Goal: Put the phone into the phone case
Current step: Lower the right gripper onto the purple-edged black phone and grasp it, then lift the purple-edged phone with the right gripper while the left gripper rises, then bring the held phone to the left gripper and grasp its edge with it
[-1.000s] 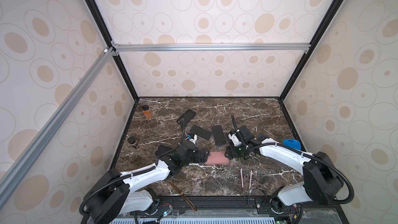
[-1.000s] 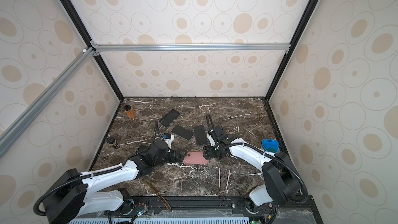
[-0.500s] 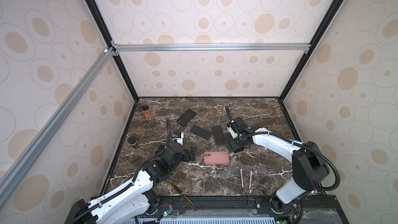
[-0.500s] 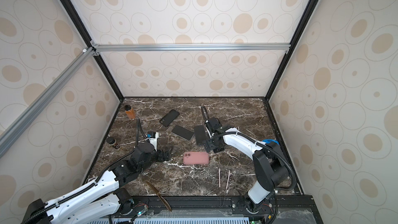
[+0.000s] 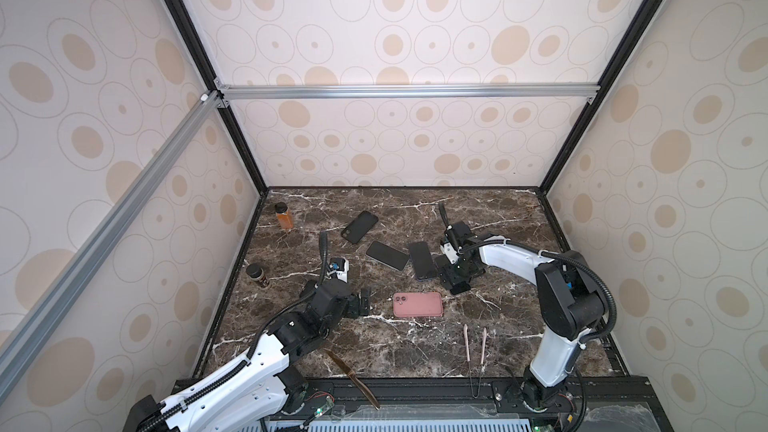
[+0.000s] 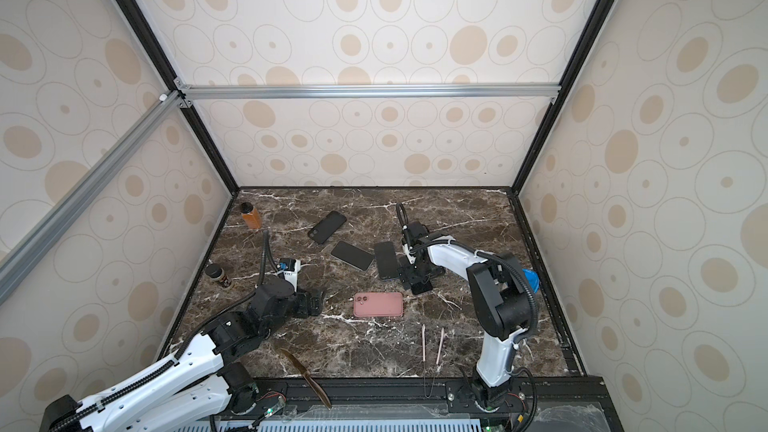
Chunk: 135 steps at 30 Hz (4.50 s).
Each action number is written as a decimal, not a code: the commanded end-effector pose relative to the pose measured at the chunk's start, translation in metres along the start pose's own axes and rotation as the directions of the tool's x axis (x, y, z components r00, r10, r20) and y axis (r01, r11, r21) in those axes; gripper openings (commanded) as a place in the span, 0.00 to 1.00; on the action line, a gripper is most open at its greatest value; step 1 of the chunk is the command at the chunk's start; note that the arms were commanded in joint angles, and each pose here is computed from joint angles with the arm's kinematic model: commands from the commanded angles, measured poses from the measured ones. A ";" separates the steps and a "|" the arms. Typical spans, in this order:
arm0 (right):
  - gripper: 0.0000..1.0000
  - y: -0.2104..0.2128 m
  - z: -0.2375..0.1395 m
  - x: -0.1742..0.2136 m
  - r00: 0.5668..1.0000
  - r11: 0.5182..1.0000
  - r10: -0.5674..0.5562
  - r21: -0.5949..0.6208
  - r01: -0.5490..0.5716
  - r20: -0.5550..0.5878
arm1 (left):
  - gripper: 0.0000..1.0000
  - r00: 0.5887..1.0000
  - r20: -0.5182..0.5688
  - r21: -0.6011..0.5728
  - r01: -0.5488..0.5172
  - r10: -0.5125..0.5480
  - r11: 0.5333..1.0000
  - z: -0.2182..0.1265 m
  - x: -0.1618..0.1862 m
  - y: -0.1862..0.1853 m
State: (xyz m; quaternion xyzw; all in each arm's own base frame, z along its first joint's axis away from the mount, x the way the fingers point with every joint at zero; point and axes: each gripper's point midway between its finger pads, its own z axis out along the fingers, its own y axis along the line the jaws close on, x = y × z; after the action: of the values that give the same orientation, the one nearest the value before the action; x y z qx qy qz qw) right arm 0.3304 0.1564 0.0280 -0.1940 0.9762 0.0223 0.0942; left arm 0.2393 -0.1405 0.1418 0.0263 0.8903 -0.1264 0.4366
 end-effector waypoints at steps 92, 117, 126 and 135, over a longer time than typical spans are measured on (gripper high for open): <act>0.06 0.091 -0.148 -0.001 0.839 0.888 -0.133 -0.313 0.337 0.528 | 0.94 0.988 -0.129 0.620 0.148 -0.086 0.771 -0.001 -0.085 -0.146; 0.07 0.118 -0.163 0.009 0.797 0.859 -0.234 -0.265 0.438 0.557 | 0.54 0.967 -0.235 0.696 0.237 -0.096 0.678 0.019 -0.096 -0.169; 0.07 0.118 -0.163 0.008 0.793 0.860 -0.242 -0.255 0.442 0.559 | 0.35 0.961 -0.263 0.708 0.256 -0.090 0.658 0.023 -0.094 -0.175; 0.07 0.119 -0.162 0.007 0.788 0.863 -0.254 -0.237 0.446 0.561 | 0.24 0.956 -0.279 0.703 0.266 -0.088 0.659 0.028 -0.090 -0.174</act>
State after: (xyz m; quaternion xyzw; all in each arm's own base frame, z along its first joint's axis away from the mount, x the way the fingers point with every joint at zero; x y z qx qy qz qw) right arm 0.2444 0.2416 0.1678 -0.3603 0.8573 0.2295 0.2875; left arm 0.2822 -0.3053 0.2140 0.1179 0.8190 -0.4968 0.2619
